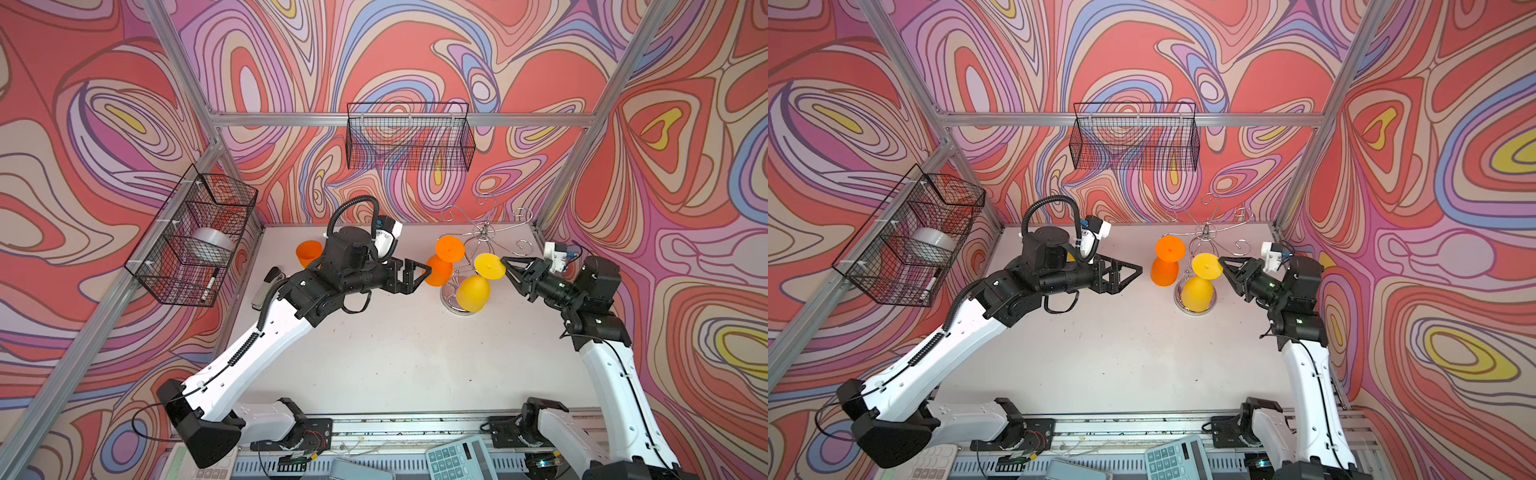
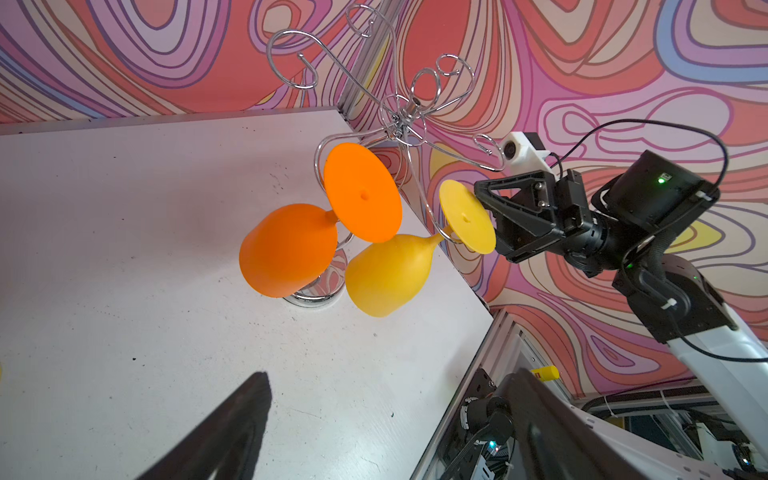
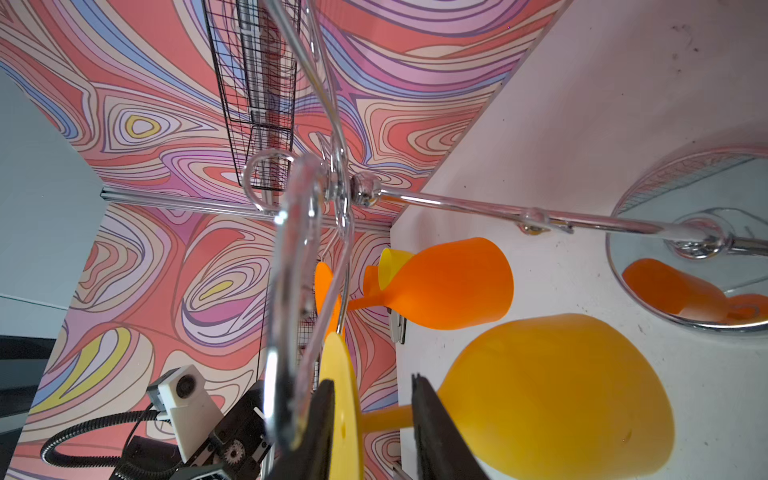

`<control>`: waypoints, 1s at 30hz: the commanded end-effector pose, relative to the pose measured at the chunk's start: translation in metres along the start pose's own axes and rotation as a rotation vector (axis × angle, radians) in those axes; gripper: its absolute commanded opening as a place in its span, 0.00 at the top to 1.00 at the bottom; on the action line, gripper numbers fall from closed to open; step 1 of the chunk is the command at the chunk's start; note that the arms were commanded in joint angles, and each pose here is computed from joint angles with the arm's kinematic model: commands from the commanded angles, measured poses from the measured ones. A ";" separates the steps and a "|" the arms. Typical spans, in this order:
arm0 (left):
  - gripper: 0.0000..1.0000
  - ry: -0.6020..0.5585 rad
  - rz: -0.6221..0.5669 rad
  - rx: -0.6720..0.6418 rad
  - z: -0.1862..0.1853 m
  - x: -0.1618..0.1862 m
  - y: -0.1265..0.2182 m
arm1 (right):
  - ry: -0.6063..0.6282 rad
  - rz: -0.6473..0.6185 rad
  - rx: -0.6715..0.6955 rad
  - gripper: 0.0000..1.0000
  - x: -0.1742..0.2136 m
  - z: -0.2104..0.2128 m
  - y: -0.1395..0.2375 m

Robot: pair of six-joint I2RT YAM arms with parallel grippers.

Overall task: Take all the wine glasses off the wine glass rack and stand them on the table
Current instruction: 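Reach the open right gripper to the foot of the hanging yellow glass, then close the right gripper on the yellow glass foot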

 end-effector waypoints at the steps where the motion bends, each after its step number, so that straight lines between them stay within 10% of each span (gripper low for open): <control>1: 0.10 -0.017 -0.029 0.010 -0.007 -0.007 0.006 | 0.013 -0.020 -0.032 0.70 -0.003 0.008 -0.001; 30: 0.10 -0.022 -0.042 0.000 -0.007 -0.007 0.011 | -0.008 0.025 -0.028 0.93 0.006 0.005 -0.009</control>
Point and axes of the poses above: each gripper's point midway between its finger pads, its own y axis back along the fingers, its own z axis along the line the jaws close on, x = y × z, the point moved 5 cm from there along y, back along the fingers, and after that the axes turned 4 degrees about y, right-handed, at the moved point
